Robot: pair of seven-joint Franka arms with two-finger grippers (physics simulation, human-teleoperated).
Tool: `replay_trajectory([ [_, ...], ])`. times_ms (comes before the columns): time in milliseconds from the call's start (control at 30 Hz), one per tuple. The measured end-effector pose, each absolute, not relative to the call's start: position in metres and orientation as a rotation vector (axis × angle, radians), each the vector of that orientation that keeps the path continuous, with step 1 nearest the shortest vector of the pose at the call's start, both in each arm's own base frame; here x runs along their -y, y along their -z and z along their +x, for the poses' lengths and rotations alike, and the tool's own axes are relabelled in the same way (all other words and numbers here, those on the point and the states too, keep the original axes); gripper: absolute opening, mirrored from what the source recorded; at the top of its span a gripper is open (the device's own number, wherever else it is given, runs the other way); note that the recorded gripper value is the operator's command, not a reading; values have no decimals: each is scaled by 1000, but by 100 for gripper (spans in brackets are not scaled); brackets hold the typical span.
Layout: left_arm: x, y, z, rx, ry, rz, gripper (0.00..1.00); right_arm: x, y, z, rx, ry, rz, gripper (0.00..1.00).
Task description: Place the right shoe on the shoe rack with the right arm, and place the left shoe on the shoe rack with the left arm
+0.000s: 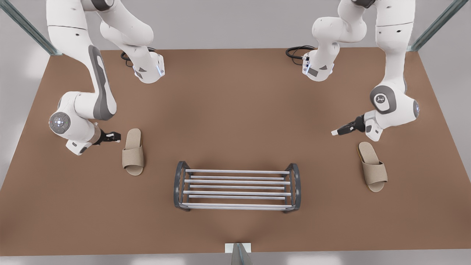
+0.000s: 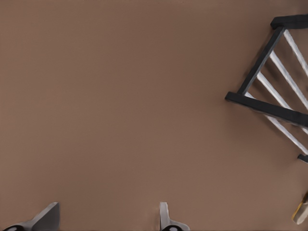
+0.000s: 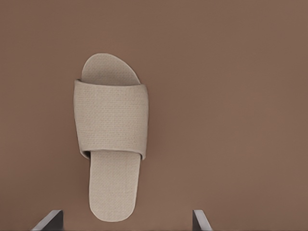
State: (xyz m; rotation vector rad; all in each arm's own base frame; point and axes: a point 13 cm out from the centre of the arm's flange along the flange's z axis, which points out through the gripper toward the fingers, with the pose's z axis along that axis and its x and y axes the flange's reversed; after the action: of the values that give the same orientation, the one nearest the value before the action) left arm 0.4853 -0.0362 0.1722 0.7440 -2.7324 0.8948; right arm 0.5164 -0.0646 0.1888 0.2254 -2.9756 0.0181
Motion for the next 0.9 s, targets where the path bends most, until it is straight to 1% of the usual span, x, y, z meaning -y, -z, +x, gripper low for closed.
replay_trajectory([
  [33, 49, -163, 505, 2700, -1100, 949, 100, 72, -167, 505, 2999, -13, 216, 100],
  [67, 37, -159, 527, 2632, -1293, 1235, 100, 76, -153, 500, 3032, -10, 212, 100],
  [100, 3, -158, 545, 2534, -1446, 1558, 100, 78, -144, 498, 3065, -11, 214, 100],
  [133, -36, -157, 556, 2418, -1539, 1869, 100, 79, -138, 498, 3097, -14, 221, 100],
  [200, -89, -157, 562, 2229, -1591, 2294, 100, 76, -118, 490, 3149, -20, 249, 100],
  [267, -109, -160, 568, 2124, -1587, 2506, 100, 73, -106, 486, 3202, -32, 277, 100],
  [500, -169, -141, 593, 2164, -1438, 2757, 100, 82, -77, 484, 3328, -66, 305, 100],
  [600, -175, -126, 592, 2247, -1378, 2747, 100, 82, -76, 493, 3375, -85, 333, 100],
  [667, -178, -124, 595, 2305, -1369, 2728, 100, 80, -72, 497, 3396, -90, 350, 100],
  [900, -184, -116, 619, 2504, -1343, 2643, 100, 73, -54, 503, 3442, -94, 399, 100],
])
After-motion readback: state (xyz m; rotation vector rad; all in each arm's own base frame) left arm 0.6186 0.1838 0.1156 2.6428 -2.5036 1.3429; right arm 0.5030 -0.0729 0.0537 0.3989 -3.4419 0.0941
